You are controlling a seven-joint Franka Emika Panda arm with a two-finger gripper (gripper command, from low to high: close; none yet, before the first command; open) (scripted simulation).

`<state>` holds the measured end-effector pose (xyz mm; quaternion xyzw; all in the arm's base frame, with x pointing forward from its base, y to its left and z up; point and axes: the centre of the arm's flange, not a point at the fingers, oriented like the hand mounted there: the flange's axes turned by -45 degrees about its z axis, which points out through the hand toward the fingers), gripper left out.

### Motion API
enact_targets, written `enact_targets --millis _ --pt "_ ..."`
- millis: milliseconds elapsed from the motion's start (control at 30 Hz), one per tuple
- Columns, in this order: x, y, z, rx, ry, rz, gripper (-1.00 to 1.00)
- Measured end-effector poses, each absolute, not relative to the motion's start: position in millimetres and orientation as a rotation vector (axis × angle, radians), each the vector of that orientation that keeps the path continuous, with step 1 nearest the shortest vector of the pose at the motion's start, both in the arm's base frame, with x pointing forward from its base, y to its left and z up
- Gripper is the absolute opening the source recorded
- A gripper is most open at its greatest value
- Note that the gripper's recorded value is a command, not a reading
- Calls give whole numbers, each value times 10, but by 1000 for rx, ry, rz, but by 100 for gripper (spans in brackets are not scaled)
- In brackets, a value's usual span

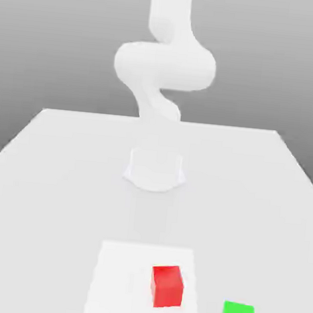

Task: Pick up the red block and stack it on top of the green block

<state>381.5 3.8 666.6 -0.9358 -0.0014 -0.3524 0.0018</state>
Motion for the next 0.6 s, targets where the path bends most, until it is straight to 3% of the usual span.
enact_targets --millis 300,600 --pt "4615 201 4853 -3068 -104 -672 0" --pt "4615 363 2988 -3127 -210 -230 0"
